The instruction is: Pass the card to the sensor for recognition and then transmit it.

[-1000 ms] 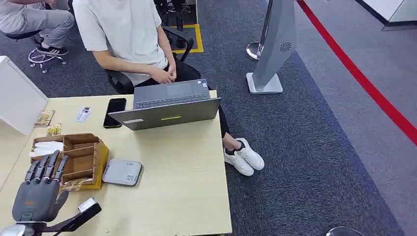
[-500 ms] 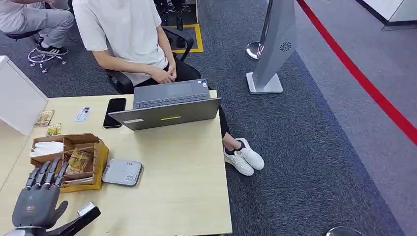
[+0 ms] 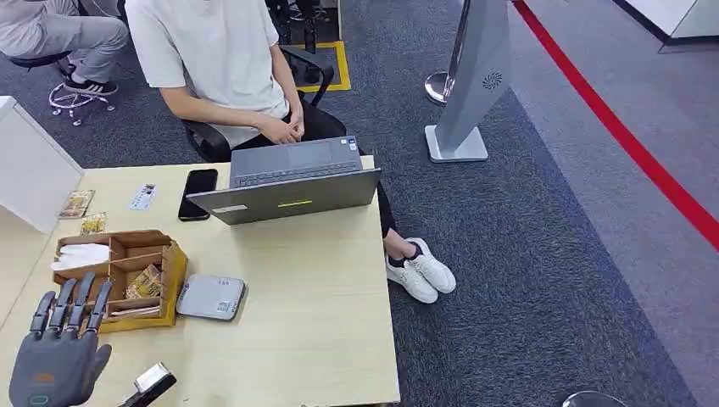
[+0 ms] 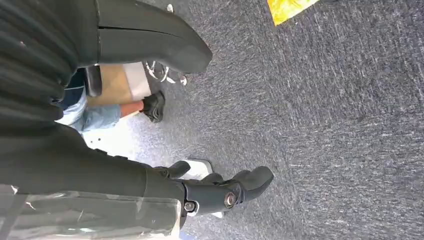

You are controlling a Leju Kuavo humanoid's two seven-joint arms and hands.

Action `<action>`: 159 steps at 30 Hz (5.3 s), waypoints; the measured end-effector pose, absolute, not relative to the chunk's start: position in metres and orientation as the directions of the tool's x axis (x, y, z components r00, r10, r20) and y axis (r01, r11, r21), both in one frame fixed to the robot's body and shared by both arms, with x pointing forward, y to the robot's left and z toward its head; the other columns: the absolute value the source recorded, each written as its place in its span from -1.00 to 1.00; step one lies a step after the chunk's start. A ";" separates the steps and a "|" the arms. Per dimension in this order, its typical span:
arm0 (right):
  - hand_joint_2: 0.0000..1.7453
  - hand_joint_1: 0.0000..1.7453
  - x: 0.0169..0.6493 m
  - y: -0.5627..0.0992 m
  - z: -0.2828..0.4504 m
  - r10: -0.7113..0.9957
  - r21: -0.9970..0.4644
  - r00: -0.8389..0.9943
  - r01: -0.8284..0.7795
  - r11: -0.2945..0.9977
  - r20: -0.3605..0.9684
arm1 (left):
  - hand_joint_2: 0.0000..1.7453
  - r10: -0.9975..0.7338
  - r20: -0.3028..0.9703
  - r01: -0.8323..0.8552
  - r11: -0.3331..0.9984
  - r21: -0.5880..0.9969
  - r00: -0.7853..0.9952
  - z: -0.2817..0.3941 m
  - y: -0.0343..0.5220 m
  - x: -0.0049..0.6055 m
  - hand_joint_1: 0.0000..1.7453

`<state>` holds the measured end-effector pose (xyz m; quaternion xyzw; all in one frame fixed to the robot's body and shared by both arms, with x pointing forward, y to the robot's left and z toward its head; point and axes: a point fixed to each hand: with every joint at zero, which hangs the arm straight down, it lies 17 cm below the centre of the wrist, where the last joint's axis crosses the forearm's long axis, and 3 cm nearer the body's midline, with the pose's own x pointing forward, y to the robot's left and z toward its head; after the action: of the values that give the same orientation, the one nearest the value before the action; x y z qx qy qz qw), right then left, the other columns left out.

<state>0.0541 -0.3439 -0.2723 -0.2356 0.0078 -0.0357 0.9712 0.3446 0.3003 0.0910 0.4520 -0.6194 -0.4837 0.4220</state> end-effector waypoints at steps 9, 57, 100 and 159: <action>1.00 -1.00 0.053 -0.344 -0.272 -0.077 -0.457 0.997 0.066 0.887 -0.005 | 1.00 -0.984 0.082 -0.108 0.100 0.989 -0.159 0.083 0.319 0.348 -1.00; 1.00 -1.00 0.063 -0.341 -0.272 0.030 -0.451 1.000 -0.029 0.892 -0.006 | 1.00 -0.995 0.056 -0.020 0.055 0.998 0.086 0.024 0.398 0.407 1.00; 1.00 -1.00 0.063 -0.341 -0.272 0.040 -0.452 0.999 -0.039 0.891 -0.006 | 1.00 -0.988 0.145 -0.051 0.142 0.988 0.045 0.021 0.381 0.403 1.00; 1.00 -1.00 0.107 -0.330 -0.268 0.274 -0.446 0.961 -0.230 0.865 0.037 | 1.00 -0.991 -0.074 -0.660 0.016 0.751 -0.108 0.297 0.325 0.550 1.00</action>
<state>0.1070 -0.3296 -0.2682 -0.2246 -0.0494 0.1305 0.9644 0.5499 0.3245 0.2968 0.6191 -0.6670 -0.3301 0.2509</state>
